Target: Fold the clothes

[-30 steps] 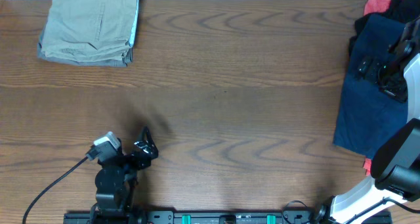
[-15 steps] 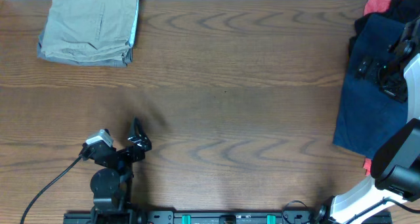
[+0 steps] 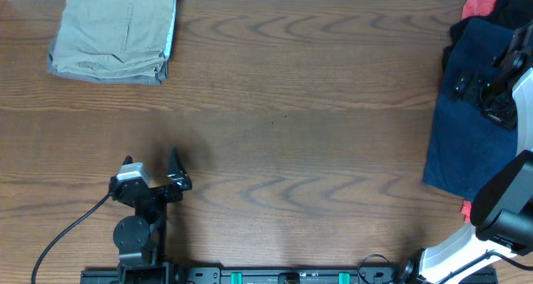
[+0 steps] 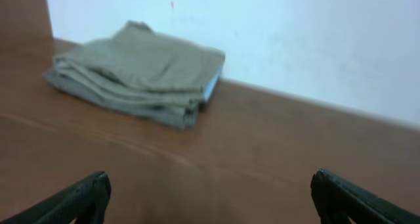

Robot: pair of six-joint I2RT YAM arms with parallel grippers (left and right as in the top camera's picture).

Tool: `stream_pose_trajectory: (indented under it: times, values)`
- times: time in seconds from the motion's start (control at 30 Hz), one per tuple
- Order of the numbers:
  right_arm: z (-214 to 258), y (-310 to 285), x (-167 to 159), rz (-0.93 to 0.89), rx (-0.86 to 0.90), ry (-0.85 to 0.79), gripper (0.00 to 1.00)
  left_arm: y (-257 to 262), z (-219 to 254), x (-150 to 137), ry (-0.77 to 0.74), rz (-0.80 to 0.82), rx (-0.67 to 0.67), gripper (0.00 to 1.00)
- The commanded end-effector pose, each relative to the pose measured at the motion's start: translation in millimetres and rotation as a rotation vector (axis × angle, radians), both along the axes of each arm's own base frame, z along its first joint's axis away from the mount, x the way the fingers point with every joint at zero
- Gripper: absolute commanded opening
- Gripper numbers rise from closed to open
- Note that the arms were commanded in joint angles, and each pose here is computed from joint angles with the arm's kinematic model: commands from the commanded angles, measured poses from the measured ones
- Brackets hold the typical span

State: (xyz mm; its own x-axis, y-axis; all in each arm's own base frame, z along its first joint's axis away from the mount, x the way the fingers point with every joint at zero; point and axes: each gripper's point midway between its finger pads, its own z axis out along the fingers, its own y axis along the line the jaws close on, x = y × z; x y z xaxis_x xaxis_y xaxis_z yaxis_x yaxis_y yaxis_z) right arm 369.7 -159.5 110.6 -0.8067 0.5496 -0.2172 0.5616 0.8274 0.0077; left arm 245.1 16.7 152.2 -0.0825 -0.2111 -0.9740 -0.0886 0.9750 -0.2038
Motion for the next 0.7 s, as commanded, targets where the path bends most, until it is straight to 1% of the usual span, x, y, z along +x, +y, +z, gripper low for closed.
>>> stream_pose_trajectory:
  times: [0.0,0.67]
  values:
    - [-0.4,1.4,1.0,-0.006,-0.001,0.001,0.99,-5.7,-14.0,-1.3,0.053,-0.044,0.075,0.98]
    - [-0.4,1.4,1.0,-0.006,-0.001,0.001,0.99,-5.3,-14.1,-1.2,0.054,-0.041,0.075,0.98]
